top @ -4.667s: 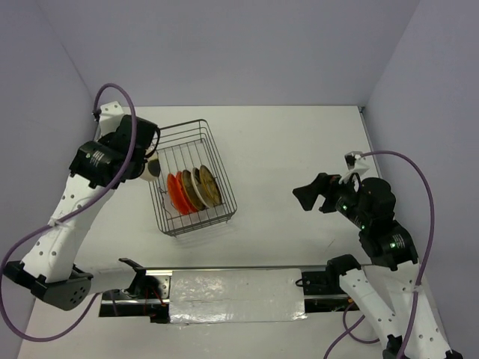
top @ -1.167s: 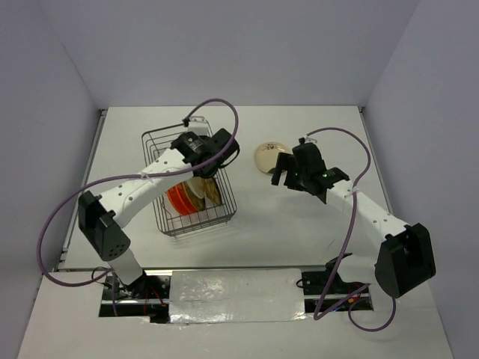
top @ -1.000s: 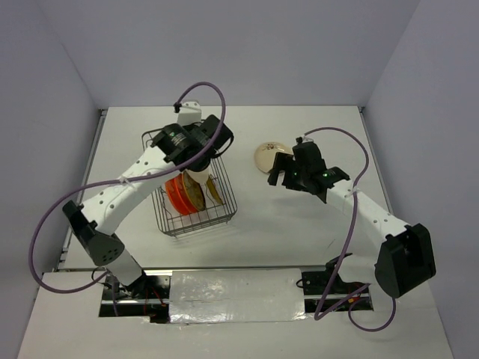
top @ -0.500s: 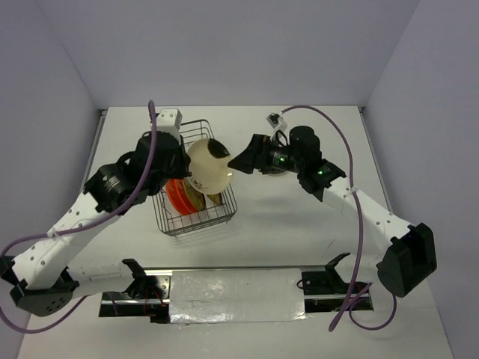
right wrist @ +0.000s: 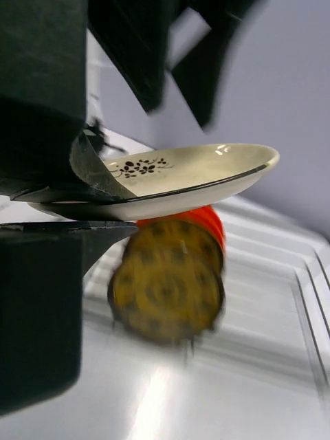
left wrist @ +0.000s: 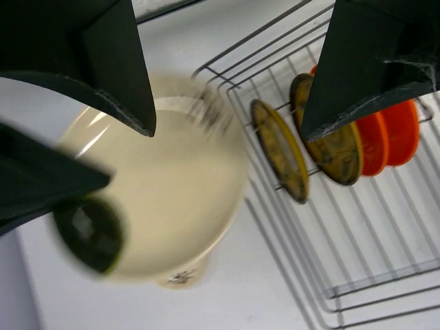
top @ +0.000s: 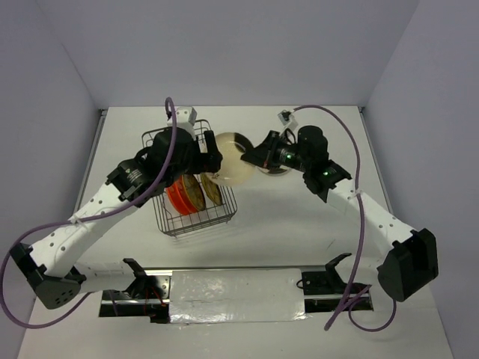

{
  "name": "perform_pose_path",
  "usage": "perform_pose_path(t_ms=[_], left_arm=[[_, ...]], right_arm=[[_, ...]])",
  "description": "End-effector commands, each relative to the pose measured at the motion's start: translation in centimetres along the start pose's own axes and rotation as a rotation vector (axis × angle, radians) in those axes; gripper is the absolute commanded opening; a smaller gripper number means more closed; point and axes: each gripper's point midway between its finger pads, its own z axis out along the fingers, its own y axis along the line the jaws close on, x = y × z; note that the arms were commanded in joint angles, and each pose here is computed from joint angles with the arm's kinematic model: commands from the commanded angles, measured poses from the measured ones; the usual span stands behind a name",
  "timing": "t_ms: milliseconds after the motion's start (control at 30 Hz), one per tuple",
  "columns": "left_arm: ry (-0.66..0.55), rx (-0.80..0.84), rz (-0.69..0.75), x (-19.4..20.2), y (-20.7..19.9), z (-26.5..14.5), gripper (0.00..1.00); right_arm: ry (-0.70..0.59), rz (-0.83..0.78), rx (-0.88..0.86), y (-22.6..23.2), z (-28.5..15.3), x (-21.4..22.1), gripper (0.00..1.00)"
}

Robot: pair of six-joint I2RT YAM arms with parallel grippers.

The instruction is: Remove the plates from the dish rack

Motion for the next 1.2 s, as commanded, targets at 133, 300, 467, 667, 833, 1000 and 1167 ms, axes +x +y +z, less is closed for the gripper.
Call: perform_pose_path(t_ms=[133,300,467,667,833,1000,1167], left_arm=[[0.020,-0.227,0.016,2.1,5.1,-0.1,1.00],[0.085,-0.214,0.076,4.5,5.9,-0.3,0.99],[0.127,-0.232,0.119,5.4,6.6,-0.6,1.00],[0.132,-0.194,0.119,5.6,6.0,-0.6,1.00],[0.150,-0.196,0.118,6.1,5.9,-0.3,0.99],[0.148,-0.188,0.101,6.2,5.7,-0.2,1.00],[0.159,-0.259,0.078,6.5,6.2,1.1,1.00]], right_arm=[[-0.209,0.266,0.519,-19.3,-4.8,-5.6,0.00],[-0.153,0.306,0.604,-27.3,-3.2,-7.2,0.02],[-0.076,0.321,0.650,-30.8,-1.7,-6.2,0.06],[-0.031,0.295,0.776,-32.5,-2.9,-3.6,0.60],[0.082,0.135,1.055,-32.7,-4.9,-1.9,0.78],[0.129,0.065,1.193,-32.2,-6.3,-1.1,0.79],[0.077,-0.011,1.212,-28.9,-7.2,-2.6,0.99]])
